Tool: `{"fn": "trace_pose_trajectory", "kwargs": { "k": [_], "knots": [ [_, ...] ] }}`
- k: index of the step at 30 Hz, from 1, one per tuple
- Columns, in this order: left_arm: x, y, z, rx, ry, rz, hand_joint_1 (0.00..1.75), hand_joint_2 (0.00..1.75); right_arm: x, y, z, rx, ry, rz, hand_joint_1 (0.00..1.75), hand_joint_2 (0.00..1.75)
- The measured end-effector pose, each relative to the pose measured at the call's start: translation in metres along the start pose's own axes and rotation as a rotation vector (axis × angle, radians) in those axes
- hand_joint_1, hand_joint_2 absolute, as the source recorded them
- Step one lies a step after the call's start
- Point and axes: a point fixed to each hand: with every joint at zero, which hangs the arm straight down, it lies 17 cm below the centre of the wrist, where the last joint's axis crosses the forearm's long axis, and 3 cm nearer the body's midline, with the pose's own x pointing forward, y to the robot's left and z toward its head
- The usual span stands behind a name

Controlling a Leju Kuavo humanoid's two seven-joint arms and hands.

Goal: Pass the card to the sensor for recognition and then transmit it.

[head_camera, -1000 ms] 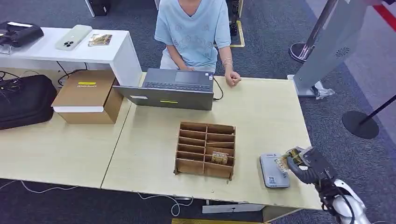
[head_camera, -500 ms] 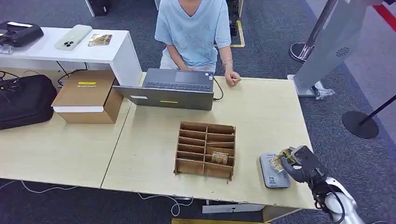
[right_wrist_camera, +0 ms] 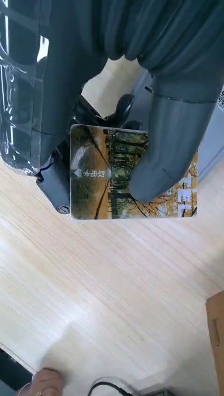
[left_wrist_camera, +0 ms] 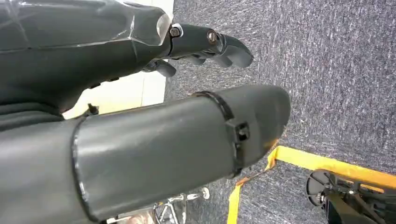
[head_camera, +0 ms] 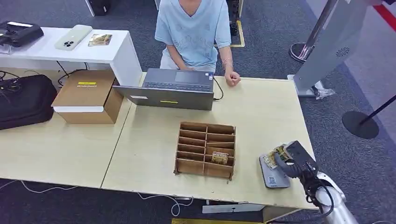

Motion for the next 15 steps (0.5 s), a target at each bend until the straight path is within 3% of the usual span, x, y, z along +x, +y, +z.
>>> {"fn": "trace_pose_trajectory", "kwargs": {
  "k": [15],
  "knots": [
    [0.000,0.000,0.000,0.001,0.000,0.001,0.00,0.00,-0.016,-0.001,0.000,-0.025,0.046,0.019,1.75,1.75]
  ]
}}
